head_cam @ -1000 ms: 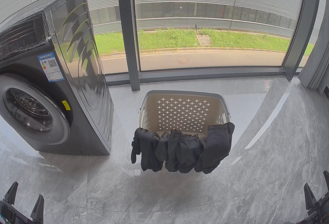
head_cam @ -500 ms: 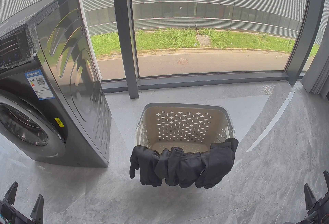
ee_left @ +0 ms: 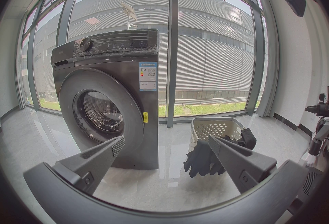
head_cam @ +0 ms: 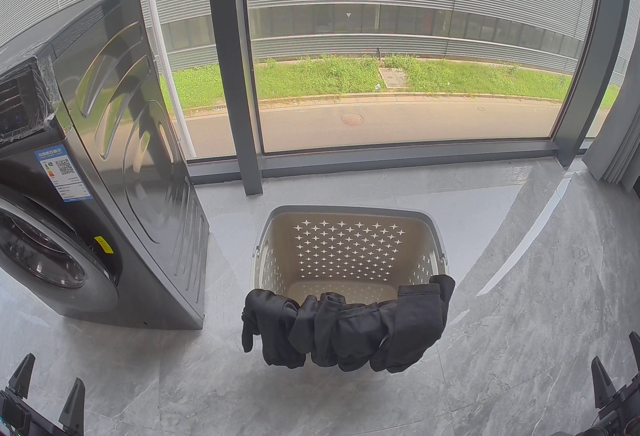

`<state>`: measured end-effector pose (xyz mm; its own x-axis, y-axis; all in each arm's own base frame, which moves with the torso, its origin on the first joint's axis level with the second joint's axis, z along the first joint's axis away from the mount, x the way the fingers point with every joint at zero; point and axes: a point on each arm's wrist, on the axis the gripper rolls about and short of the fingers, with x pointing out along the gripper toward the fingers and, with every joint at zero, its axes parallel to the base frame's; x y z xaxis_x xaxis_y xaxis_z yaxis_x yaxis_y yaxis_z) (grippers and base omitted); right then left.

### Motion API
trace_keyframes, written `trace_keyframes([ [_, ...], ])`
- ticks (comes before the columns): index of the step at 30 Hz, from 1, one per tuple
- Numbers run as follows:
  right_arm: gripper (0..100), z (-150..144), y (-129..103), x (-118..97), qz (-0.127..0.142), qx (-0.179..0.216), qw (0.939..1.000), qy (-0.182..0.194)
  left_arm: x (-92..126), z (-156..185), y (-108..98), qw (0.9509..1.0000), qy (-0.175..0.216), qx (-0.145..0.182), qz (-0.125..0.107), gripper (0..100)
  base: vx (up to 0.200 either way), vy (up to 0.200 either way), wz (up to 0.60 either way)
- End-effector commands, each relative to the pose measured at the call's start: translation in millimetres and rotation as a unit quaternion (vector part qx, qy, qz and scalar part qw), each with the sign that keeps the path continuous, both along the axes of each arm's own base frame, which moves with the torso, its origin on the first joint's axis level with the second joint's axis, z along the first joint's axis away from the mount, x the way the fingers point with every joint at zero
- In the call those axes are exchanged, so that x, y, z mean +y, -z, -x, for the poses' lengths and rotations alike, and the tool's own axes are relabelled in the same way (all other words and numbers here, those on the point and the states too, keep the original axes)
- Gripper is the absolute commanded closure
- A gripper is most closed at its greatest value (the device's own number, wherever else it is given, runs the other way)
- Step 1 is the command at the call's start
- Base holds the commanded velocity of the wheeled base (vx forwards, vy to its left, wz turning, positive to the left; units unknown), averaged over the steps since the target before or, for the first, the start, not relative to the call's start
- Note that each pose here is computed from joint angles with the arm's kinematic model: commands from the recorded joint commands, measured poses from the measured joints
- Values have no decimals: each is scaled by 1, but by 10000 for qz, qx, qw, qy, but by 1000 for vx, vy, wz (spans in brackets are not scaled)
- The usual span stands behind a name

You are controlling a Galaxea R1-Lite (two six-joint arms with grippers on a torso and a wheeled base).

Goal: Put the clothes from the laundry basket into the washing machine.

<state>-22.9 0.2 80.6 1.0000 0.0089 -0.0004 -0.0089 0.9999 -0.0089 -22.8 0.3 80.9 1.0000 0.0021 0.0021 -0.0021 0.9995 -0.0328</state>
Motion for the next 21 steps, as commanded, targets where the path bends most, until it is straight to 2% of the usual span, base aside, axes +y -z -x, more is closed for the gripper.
trace_keyframes([
  [1,0,0,5,0,1,-2,10000,-1,0,0,5,10000,11,3,-10,0,0,0,0],
  [5,0,0,5,0,1,-2,10000,-1,0,0,5,10000,18,3,-3,0,0,0,0],
  [20,0,0,5,0,1,-2,10000,-1,0,0,5,10000,11,3,5,0,200,0,0],
  [21,0,0,5,0,1,-2,10000,-1,0,0,5,10000,11,3,-3,0,0,0,0],
])
